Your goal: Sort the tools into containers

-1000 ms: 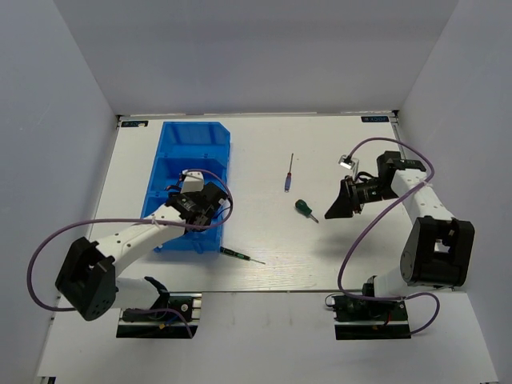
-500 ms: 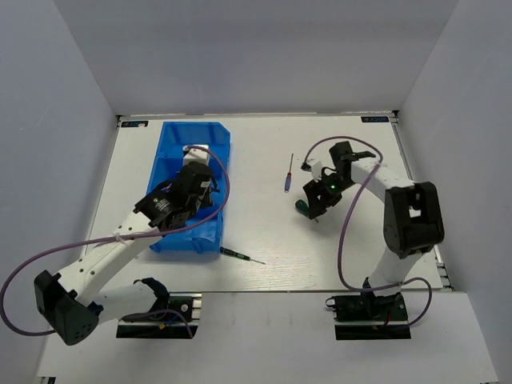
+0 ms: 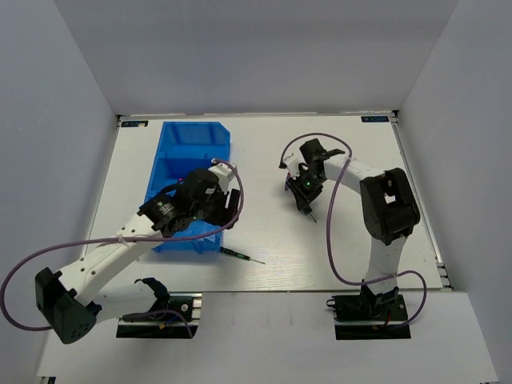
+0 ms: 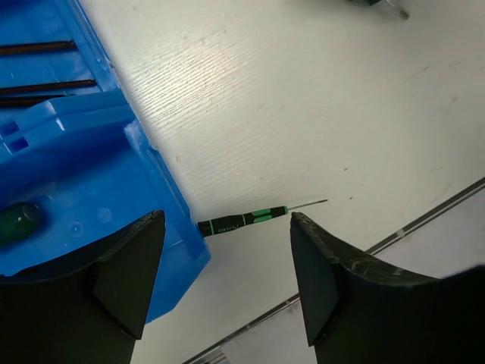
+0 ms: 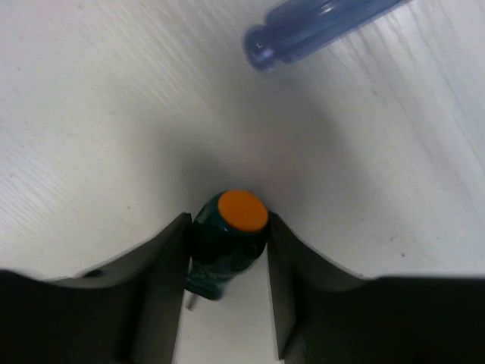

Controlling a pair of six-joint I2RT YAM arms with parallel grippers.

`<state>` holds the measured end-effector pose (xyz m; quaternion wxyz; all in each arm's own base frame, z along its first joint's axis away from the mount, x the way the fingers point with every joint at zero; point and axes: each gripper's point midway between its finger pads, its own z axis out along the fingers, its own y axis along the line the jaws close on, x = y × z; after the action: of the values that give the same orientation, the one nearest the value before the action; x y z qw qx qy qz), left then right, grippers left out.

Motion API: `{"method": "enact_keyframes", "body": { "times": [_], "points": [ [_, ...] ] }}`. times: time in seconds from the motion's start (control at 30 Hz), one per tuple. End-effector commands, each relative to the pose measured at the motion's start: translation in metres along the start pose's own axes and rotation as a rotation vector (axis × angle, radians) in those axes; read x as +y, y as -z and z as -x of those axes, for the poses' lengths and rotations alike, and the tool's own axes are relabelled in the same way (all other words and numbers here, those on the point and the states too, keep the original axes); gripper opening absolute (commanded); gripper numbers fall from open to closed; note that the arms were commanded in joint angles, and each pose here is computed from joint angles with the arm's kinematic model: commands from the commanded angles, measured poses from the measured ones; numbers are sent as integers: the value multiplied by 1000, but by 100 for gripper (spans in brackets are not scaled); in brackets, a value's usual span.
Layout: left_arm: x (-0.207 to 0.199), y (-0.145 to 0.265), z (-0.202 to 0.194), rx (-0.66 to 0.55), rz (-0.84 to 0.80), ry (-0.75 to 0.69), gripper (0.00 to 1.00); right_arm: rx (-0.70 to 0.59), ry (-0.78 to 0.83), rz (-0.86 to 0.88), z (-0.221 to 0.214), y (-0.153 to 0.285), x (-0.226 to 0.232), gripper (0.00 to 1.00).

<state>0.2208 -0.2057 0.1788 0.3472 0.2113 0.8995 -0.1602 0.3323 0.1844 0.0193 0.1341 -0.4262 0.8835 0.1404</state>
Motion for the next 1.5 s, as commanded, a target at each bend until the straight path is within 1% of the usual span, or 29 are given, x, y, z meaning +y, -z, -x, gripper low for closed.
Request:
{"method": "enact_keyframes", "body": {
  "times": [0.0,0.07,0.1,0.13,0.17,0.2,0.23,0.3,0.33,0.37,0.4,0.5,0.63,0.7,0.77,0.8,0.87,0.9,0.93,0.97,1.0,1.03,1.07,1.1,1.13,1.17,1.2,1.33,1.47],
  "points": [
    [-6,24,23,-94,-26,45,77,50,2,-3,-10,-11,7,27],
    [-9,26,26,-113,-43,72,77,32,17,43,-8,-4,17,11],
    [-11,28,24,-122,-55,72,77,2,33,62,2,2,21,0],
    [-14,26,28,-139,-74,86,77,-35,45,222,8,12,51,0],
    [-20,30,28,-155,-111,84,77,-113,106,254,40,32,55,0],
    [-24,32,29,-172,-136,92,76,-93,134,343,37,45,72,0],
    [-32,33,35,-214,-189,98,76,-111,123,577,38,58,111,0],
    [-40,48,49,-311,-247,103,69,-180,206,676,81,93,133,0],
    [-43,54,60,-372,-267,102,66,-256,230,778,104,119,157,0],
    [-44,59,65,-396,-277,114,63,-254,230,819,109,114,162,0],
    [-44,62,66,-405,-280,114,57,-291,295,846,125,122,183,0],
    [-46,72,74,-421,-286,114,56,-333,366,869,146,111,214,0],
    [-46,86,81,-449,-292,104,56,-366,366,897,179,86,246,0],
    [-45,94,85,-474,-289,107,56,-424,356,885,205,80,260,0],
    [-43,97,84,-480,-281,109,57,-462,393,858,214,67,279,0],
    [-43,105,86,-503,-289,109,58,-501,399,844,224,69,283,0],
    [-42,106,81,-499,-287,109,60,-513,429,810,229,57,299,0],
    [-39,105,79,-500,-278,111,62,-524,439,759,236,40,297,0],
    [-39,109,77,-504,-280,111,66,-547,464,744,245,43,303,0],
    [-38,108,74,-491,-276,111,69,-545,465,725,248,38,304,0],
    [-37,110,73,-491,-276,112,70,-513,442,682,247,13,296,0],
    [-37,109,70,-481,-272,112,71,-539,466,664,256,18,300,0],
    [-36,108,67,-468,-268,112,72,-520,479,650,253,8,298,4],
    [-36,105,60,-439,-268,109,72,-513,487,613,253,2,296,19],
    [-35,104,58,-429,-265,109,72,-511,506,597,252,-1,294,29],
    [-37,108,58,-434,-278,107,72,-502,513,593,249,-4,295,34],
    [-38,107,53,-416,-285,104,72,-494,515,582,248,-6,293,44],
    [-44,107,44,-383,-323,93,70,-500,509,575,249,-2,290,50],
    [-60,107,40,-331,-403,73,65,-560,489,586,259,26,288,58]
  ]
}}
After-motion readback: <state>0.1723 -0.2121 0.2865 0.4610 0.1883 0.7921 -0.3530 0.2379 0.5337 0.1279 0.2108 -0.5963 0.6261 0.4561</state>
